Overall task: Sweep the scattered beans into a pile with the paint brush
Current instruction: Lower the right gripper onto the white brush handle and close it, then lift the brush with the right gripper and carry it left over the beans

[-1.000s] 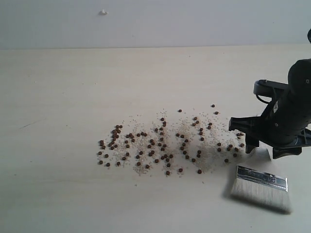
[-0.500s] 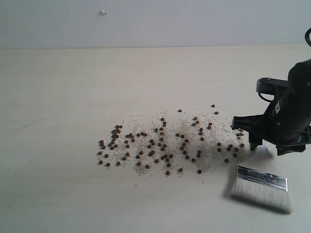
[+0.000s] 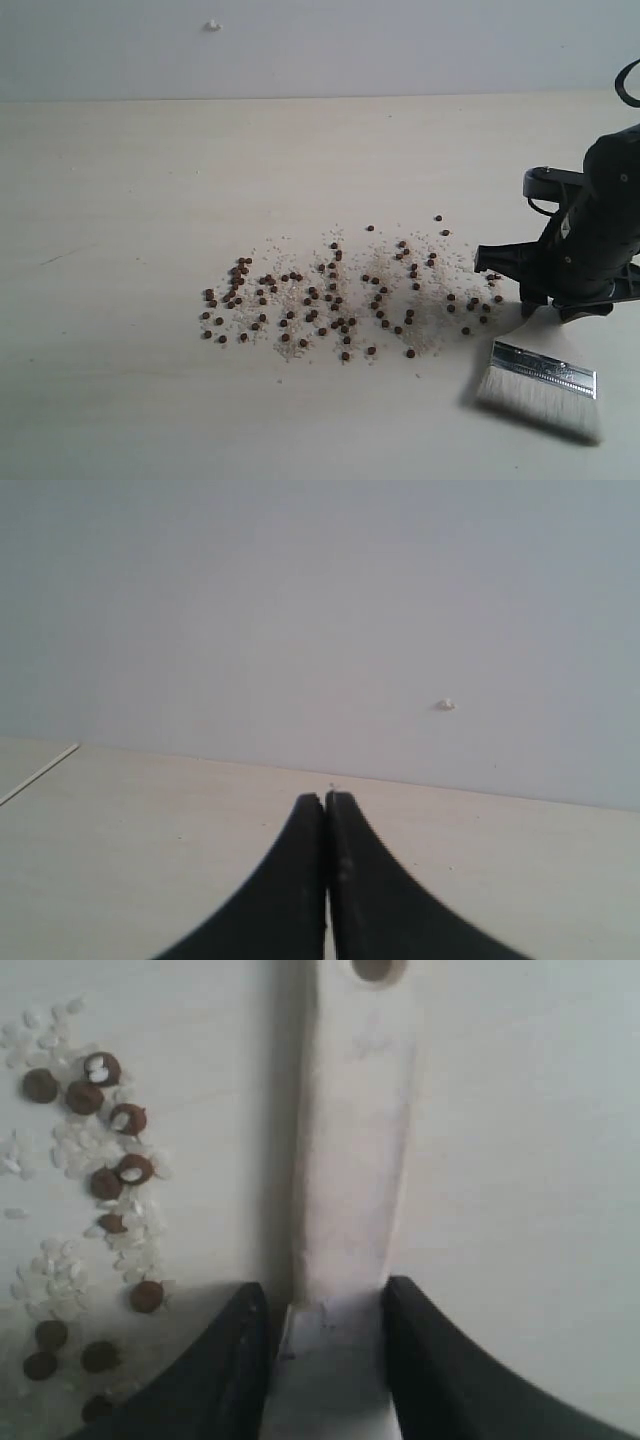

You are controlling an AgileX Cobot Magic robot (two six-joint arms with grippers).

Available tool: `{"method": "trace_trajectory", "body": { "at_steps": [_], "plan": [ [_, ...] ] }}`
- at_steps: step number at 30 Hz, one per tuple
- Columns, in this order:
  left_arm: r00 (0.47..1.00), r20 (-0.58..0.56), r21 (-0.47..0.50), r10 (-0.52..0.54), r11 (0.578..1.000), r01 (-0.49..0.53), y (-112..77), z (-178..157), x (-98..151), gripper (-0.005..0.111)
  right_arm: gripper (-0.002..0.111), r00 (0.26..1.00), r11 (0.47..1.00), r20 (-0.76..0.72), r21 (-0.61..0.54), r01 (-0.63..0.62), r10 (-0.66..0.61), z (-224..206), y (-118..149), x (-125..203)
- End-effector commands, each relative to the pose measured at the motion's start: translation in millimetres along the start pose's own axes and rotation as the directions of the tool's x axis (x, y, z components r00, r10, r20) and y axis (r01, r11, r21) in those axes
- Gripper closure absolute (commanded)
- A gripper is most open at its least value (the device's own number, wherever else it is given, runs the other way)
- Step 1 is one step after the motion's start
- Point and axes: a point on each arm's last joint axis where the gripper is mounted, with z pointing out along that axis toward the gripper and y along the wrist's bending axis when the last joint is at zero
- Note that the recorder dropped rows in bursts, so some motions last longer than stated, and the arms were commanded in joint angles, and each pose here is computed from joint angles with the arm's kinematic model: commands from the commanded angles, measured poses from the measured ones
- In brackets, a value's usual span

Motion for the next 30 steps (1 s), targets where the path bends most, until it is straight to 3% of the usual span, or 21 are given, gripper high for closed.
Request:
{"method": "trace_trajectory", "body": {
  "at_steps": [1, 5, 18, 30],
  "plan": [
    [1.000, 0.011, 0.001, 0.001, 1.000, -0.001, -0.2, -1, -1, 0.107, 0.086, 0.998, 1.000, -0.056, 0.029, 0.001, 0.001, 7, -2, 6],
    [1.000, 0.011, 0.001, 0.001, 1.000, -0.001, -0.2, -1, -1, 0.107, 0.108, 0.995, 0.996, -0.058, 0.024, 0.087, -0.086, 7, -2, 6],
    [1.000, 0.011, 0.001, 0.001, 1.000, -0.001, -0.2, -1, -1, 0.107, 0.108, 0.962, 0.963, -0.055, -0.048, 0.266, -0.269, -17, 6, -2],
    [1.000, 0.011, 0.001, 0.001, 1.000, -0.001, -0.2, -1, -1, 0.107, 0.108, 0.943, 0.941, 0.027, -0.064, 0.332, -0.331, -42, 5, -4]
  ]
}}
